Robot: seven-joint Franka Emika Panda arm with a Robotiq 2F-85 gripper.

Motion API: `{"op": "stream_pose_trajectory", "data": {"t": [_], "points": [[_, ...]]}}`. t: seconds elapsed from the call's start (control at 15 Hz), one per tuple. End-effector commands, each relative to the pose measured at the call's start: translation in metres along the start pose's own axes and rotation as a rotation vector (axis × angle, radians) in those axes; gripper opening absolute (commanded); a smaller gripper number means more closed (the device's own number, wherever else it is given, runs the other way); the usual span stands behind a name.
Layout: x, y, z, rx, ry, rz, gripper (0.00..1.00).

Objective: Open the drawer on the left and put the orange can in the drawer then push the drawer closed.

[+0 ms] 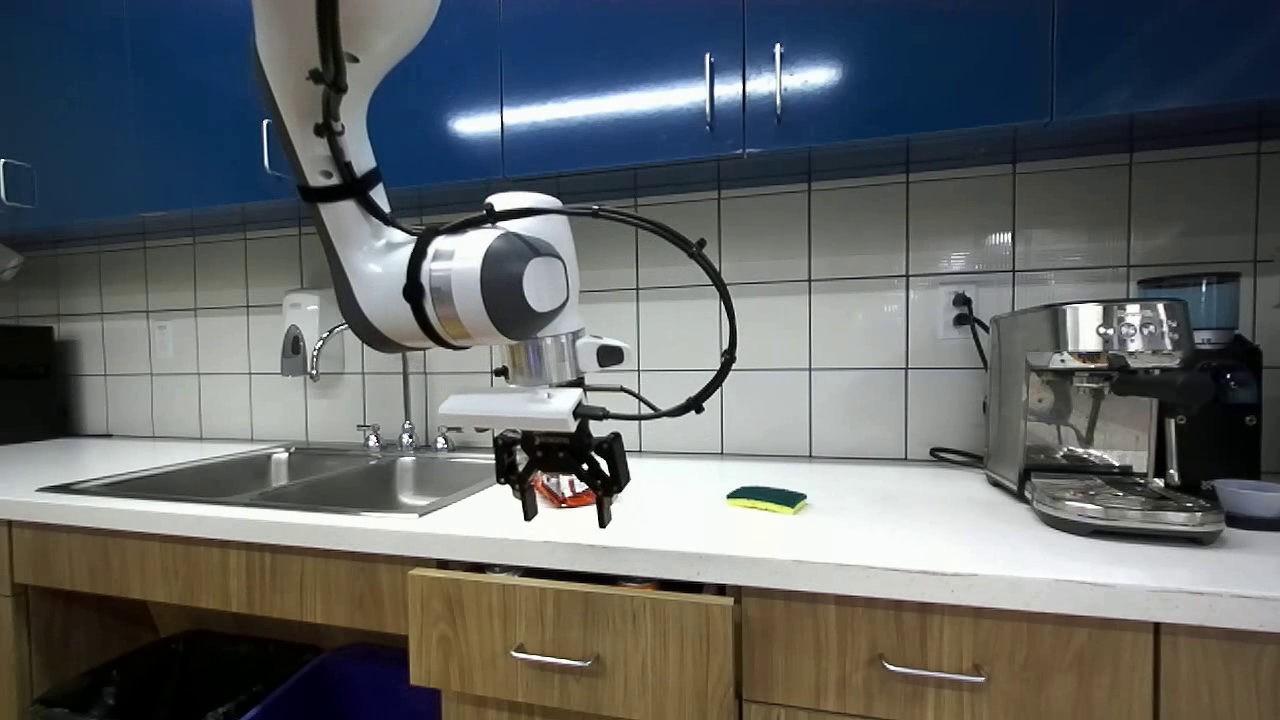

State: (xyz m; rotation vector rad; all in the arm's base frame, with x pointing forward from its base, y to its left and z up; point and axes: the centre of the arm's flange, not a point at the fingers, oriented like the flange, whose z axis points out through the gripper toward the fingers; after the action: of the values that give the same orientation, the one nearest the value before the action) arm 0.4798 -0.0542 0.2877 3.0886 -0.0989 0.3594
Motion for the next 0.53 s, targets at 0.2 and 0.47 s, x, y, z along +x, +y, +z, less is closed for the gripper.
{"op": "stream_pose_trajectory", "data": {"t": [0.2,0.47], "points": [[-0.020,0.004,-0.045,0.011,0.073,-0.010,1.00],[-0.024,0.003,-0.059,0.015,0.096,-0.017,1.00]]}}
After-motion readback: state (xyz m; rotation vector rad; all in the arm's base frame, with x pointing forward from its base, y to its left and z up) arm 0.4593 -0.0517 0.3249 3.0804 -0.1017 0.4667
